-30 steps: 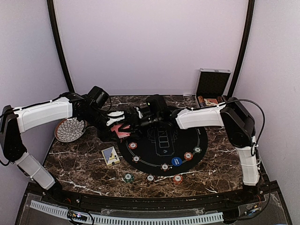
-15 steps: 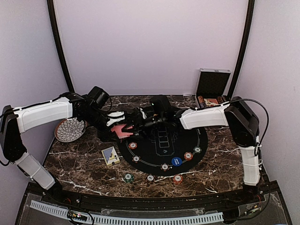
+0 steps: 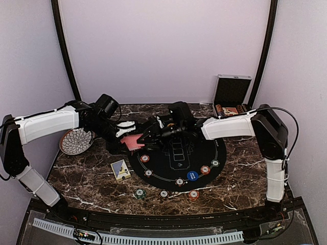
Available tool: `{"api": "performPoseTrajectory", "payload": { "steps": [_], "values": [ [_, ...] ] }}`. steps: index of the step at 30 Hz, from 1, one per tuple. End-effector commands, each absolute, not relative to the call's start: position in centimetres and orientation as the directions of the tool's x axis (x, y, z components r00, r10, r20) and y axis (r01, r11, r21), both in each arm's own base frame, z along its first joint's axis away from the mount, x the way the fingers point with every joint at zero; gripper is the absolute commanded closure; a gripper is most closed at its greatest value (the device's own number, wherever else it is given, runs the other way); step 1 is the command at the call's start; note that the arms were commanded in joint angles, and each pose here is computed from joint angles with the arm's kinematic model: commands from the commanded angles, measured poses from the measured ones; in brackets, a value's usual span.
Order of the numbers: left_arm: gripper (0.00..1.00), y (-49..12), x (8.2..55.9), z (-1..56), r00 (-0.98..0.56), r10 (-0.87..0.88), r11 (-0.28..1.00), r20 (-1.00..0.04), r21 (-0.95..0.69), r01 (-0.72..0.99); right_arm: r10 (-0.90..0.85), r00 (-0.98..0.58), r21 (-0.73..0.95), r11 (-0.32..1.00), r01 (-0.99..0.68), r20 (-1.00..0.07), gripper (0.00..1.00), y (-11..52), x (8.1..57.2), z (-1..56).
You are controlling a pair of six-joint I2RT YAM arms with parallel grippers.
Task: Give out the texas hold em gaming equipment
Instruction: Pick up the poker card from the face-down deck piles.
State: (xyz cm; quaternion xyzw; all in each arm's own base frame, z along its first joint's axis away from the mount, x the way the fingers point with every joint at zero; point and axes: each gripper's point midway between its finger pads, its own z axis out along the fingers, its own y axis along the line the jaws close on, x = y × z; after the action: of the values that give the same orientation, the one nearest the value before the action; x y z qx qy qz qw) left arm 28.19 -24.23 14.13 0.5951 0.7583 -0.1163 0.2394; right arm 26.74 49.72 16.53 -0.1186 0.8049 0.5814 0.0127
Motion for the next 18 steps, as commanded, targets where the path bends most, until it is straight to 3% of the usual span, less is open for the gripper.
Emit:
{"api": "performPoseTrajectory", "payload": {
  "steps": [1, 18],
  "values": [
    [0.93, -24.30, 27.94, 14.57, -0.181, 0.838, 0.272, -0.516, 0.106, 0.957, -0.177, -0.966, 0.947, 0.228, -0.227, -0.189, 0.69, 49.45, 26.50, 19.11],
    [0.94, -23.99, 27.49, 13.65, -0.193, 0.847, 0.267, -0.495, 0.083, 0.960, -0.182, -0.962, 0.941, 0.234, -0.245, -0.205, 0.81, 48.90, 26.43, 19.83]
  ]
}}
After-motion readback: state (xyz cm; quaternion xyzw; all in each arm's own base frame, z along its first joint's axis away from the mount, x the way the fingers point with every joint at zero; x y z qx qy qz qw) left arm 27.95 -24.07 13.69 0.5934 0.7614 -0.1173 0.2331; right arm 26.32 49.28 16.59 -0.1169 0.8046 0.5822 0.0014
